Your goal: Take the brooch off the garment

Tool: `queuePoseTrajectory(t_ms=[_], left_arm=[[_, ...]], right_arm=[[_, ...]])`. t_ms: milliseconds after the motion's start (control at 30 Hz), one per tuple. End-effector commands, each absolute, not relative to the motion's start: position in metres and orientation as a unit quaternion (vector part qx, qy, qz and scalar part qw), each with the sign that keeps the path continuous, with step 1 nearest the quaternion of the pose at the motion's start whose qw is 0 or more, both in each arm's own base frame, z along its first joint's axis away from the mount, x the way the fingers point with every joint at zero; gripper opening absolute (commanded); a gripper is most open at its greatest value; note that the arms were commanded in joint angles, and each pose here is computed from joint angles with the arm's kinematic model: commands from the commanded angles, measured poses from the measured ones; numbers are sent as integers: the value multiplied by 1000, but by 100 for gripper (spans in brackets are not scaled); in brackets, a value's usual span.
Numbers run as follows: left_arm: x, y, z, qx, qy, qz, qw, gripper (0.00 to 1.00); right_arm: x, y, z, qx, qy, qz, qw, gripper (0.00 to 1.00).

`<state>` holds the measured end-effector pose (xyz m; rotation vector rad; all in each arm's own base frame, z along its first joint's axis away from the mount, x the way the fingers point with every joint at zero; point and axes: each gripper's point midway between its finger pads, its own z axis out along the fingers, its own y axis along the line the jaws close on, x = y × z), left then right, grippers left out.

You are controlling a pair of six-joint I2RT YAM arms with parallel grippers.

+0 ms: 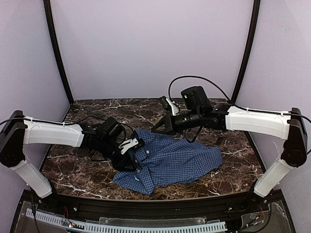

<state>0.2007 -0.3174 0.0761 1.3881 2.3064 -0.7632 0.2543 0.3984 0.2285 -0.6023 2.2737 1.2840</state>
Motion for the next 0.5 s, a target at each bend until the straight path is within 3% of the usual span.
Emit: queuePoseTrajectory(t_ms=[0, 467], left_arm=[[210, -316, 94, 542, 780, -225, 218, 44], [201, -333, 82, 591, 747, -205, 226, 43]], right_arm=[[255, 395, 241, -217, 814, 480, 246, 0], [253, 392, 241, -215, 813, 481, 248, 0]])
